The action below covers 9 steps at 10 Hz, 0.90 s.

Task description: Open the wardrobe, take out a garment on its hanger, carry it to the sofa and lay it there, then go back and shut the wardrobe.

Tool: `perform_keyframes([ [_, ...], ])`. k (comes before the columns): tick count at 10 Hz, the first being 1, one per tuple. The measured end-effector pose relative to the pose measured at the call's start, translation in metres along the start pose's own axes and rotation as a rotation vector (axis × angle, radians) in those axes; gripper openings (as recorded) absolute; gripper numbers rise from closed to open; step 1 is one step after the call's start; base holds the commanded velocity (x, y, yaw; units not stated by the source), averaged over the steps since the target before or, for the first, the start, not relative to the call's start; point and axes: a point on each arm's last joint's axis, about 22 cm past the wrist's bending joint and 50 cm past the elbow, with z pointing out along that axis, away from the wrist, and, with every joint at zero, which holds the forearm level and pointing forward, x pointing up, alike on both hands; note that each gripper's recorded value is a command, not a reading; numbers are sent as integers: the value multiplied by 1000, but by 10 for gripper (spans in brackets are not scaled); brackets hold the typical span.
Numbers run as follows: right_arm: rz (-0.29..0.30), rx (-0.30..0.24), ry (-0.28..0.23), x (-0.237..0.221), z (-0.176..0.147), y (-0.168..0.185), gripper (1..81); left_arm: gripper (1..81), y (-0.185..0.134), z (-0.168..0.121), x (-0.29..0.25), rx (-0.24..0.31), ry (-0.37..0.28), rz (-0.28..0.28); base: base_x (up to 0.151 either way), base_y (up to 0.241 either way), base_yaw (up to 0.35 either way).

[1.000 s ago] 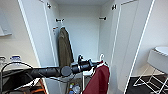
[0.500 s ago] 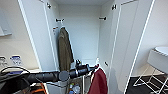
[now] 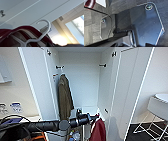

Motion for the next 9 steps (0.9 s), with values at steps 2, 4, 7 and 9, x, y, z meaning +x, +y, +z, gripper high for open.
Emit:
perform_keyframes([
  [2,0,0,0,0,0,0,811,10,0,0,0,0,0,2,0,0,0],
  [4,0,0,0,0,0,0,811,10,-1,-1,1,2,2,2,0,0,0],
  [7,0,0,0,0,0,0,811,10,-2,-2,1,4,4,2,0,0,0],
  [9,0,0,0,0,0,0,811,10,-6,-3,-3,7,6,-12,0,0,0],
])
